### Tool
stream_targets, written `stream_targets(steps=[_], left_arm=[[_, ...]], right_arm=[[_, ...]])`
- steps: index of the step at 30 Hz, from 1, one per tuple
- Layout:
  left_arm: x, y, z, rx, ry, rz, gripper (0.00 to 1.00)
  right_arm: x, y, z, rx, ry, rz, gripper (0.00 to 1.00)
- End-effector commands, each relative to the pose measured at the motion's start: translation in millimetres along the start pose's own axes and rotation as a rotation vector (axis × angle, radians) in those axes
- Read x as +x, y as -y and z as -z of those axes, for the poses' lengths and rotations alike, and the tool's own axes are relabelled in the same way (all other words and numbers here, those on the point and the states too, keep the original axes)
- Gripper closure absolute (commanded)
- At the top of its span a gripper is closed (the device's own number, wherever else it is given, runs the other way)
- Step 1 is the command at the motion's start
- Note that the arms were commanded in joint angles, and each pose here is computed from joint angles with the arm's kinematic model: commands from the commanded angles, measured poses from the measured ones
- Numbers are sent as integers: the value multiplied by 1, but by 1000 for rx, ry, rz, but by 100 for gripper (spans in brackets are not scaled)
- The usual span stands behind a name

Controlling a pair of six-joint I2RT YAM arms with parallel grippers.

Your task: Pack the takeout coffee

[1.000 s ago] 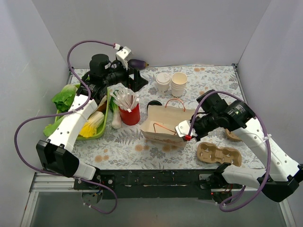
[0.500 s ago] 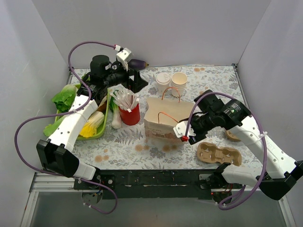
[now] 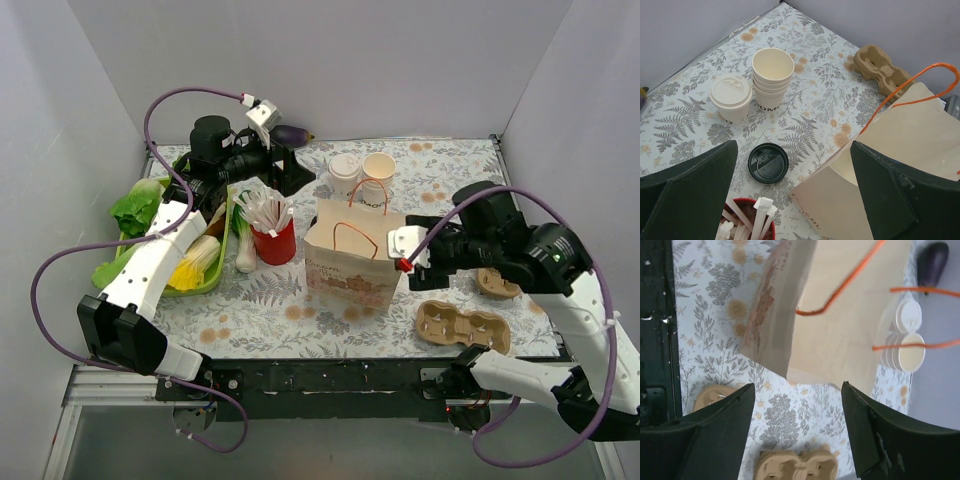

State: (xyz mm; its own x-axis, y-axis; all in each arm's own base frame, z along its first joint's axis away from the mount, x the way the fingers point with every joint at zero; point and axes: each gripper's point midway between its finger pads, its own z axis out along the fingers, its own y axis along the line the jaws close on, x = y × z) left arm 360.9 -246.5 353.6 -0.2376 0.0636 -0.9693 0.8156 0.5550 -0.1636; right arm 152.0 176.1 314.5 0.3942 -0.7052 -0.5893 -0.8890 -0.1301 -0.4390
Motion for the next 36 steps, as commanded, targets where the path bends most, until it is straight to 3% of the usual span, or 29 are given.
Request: stream_targets(steps=[1, 4, 10, 16, 24, 36], left_arm=[[-11, 10, 3, 36, 35, 2, 2], [-10, 14, 2, 54, 38, 17, 2], [-5, 18, 0, 82, 41, 43, 3], [1, 24, 3, 95, 46, 44, 3], [15, 33, 1, 117, 39, 81, 2], [22, 29, -3, 116, 42, 101, 3]], right_arm=[[17, 29, 43, 319, -72, -252, 23], [62, 21, 57, 456, -195, -341, 20], [114, -67, 11, 184, -328, -527, 24], [152, -112, -16, 12, -461, -598, 34], [207, -141, -21, -130, -689, -592, 45], [236, -162, -33, -246, -780, -614, 46]])
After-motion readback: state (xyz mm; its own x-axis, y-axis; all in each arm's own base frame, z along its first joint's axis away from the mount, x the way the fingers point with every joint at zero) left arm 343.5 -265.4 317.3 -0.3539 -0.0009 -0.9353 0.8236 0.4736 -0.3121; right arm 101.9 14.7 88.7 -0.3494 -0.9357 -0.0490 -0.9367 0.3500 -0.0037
